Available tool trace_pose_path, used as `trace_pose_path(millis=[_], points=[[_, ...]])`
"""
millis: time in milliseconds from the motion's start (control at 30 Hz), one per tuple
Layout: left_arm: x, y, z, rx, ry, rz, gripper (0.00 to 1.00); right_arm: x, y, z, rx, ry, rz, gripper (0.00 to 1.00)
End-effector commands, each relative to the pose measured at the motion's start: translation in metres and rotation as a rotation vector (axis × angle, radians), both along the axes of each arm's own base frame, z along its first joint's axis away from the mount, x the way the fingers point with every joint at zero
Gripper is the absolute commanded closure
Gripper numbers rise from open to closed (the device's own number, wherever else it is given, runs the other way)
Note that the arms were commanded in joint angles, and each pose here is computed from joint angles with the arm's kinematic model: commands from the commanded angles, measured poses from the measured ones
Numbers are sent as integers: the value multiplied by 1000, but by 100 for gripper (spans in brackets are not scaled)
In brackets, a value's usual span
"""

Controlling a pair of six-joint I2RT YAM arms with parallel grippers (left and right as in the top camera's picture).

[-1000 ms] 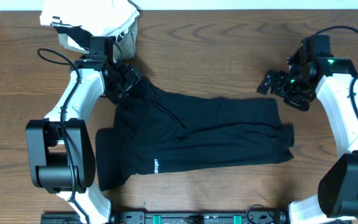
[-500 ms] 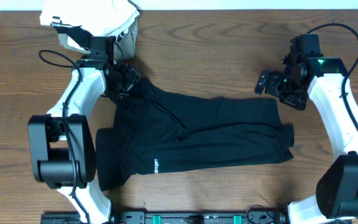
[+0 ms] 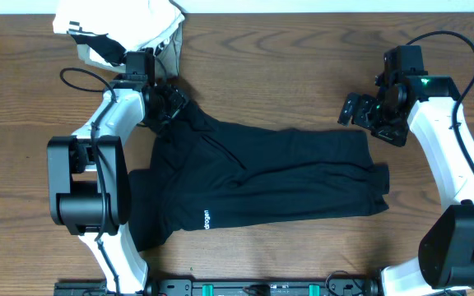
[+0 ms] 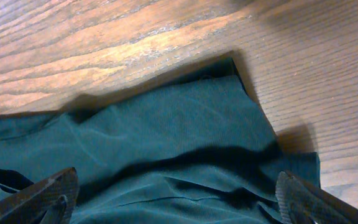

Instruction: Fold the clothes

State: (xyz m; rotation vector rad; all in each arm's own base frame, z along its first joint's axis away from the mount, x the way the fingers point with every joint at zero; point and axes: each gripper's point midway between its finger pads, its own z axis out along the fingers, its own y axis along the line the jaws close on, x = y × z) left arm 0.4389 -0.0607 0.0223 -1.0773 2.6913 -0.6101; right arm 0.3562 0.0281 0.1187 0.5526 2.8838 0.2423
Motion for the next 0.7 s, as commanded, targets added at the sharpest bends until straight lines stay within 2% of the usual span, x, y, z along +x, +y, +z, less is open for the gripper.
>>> trace_pose_path(millis=[0, 200, 667], points=[[15, -3, 8, -5, -37, 9, 23, 1, 0, 3, -7, -6, -11, 1], [24, -11, 16, 0, -76, -4, 23, 1, 1, 0, -8, 1, -6, 1], [24, -10, 13, 49, -70, 9, 24, 2, 2, -4, -9, 11, 3, 1]])
